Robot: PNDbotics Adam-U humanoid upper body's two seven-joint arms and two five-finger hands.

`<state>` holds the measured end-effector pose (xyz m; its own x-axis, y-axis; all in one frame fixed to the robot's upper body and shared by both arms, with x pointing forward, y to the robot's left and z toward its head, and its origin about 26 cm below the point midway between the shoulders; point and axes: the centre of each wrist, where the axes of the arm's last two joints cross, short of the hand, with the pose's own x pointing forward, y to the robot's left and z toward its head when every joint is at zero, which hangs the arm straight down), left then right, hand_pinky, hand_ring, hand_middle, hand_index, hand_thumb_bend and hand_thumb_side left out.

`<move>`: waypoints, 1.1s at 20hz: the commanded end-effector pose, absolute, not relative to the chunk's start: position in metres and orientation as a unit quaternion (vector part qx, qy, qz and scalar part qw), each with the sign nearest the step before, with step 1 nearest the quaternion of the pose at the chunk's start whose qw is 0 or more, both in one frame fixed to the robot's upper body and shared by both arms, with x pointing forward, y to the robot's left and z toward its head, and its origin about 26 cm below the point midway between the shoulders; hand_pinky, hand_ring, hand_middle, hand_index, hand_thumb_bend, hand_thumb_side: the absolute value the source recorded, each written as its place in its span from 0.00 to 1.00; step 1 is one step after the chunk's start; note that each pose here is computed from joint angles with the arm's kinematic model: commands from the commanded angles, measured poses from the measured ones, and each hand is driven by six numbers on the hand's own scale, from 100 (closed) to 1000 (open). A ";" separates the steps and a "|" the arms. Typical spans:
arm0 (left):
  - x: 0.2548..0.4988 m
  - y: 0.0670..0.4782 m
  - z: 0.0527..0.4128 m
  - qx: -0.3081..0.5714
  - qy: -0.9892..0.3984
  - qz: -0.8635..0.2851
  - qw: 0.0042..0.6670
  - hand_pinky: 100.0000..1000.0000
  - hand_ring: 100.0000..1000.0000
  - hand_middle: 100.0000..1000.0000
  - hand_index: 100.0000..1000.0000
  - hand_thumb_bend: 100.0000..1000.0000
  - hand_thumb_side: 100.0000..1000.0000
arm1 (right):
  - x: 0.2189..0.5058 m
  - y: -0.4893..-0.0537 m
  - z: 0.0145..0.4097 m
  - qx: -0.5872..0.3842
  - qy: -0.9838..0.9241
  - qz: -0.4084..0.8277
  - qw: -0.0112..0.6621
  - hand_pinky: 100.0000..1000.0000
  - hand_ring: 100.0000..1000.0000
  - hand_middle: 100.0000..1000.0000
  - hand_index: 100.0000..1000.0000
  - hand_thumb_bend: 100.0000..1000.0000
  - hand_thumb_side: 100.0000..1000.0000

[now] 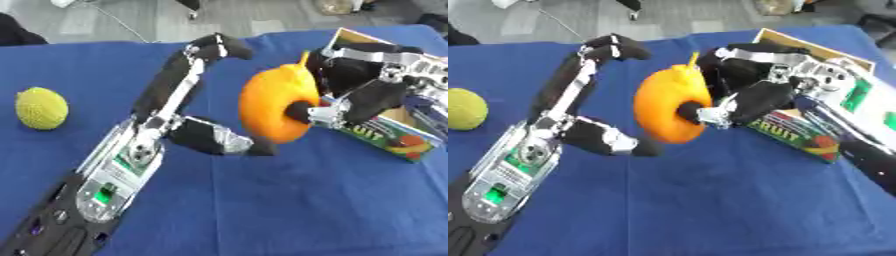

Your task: Pick up the objects with one hand, pass them to the other hand, and then place them into the box on the other side of the table.

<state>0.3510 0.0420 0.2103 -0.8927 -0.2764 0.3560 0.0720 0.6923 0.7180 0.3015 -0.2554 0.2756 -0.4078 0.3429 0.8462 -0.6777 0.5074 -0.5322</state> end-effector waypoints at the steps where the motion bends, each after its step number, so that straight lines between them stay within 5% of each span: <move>1: 0.349 0.046 0.219 0.059 -0.902 -0.372 0.212 0.80 0.80 0.70 0.76 1.00 0.69 | 0.298 -0.261 0.288 0.097 -0.697 0.481 0.523 0.51 0.71 0.39 0.40 0.13 0.00; 6: 0.351 0.054 0.216 0.062 -0.904 -0.361 0.222 0.80 0.80 0.69 0.77 1.00 0.84 | 0.297 -0.268 0.289 0.077 -0.705 0.469 0.526 0.50 0.70 0.39 0.40 0.13 0.00; 17: 0.355 0.093 0.213 0.080 -0.896 -0.361 0.246 0.78 0.79 0.67 0.74 1.00 0.72 | 0.291 -0.296 0.295 0.029 -0.736 0.410 0.537 0.50 0.70 0.39 0.40 0.11 0.00; 22: 0.355 0.118 0.213 0.093 -0.892 -0.347 0.276 0.75 0.77 0.65 0.71 0.70 0.64 | 0.286 -0.317 0.298 -0.003 -0.754 0.371 0.542 0.50 0.71 0.40 0.40 0.10 0.00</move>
